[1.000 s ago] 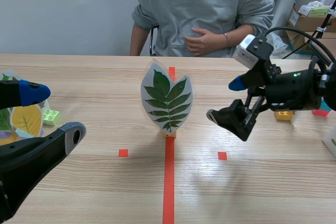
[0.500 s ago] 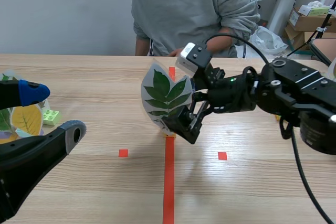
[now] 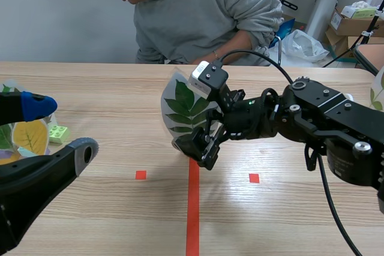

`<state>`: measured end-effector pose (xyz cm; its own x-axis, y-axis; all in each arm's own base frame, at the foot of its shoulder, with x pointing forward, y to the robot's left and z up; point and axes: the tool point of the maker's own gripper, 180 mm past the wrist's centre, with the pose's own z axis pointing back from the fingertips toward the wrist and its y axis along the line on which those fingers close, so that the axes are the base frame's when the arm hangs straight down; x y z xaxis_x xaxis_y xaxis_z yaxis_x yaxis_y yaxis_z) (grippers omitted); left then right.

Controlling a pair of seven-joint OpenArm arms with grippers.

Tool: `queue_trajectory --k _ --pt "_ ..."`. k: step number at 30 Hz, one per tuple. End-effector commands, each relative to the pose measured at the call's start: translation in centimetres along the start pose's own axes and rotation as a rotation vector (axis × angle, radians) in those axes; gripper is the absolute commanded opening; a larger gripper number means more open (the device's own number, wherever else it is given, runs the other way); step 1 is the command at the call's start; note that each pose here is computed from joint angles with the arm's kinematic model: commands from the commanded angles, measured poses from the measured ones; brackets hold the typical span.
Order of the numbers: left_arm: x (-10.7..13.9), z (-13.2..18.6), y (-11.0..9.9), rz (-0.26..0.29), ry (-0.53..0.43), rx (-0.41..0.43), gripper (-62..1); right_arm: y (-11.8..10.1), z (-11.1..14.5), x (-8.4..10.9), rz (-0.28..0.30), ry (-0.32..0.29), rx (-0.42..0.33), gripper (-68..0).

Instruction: Do the leaf sorting experiment

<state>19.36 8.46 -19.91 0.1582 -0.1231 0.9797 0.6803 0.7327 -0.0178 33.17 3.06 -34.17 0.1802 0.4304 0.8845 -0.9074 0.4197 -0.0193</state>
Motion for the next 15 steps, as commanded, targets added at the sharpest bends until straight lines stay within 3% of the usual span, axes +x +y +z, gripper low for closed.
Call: queue_trajectory --k 1,11,15 --pt "0.87 -0.08 -0.14 0.001 -0.036 -0.001 -8.0 -1.1 0.53 1.27 0.013 -0.035 -0.023 -26.1" --pt "0.87 -0.08 -0.14 0.001 -0.036 -0.001 -8.0 -1.08 0.54 1.47 0.013 -0.047 -0.023 -52.7" --pt "0.87 -0.08 -0.14 0.001 -0.036 -0.001 -8.0 -1.08 0.54 1.47 0.013 -0.047 -0.023 -58.9"
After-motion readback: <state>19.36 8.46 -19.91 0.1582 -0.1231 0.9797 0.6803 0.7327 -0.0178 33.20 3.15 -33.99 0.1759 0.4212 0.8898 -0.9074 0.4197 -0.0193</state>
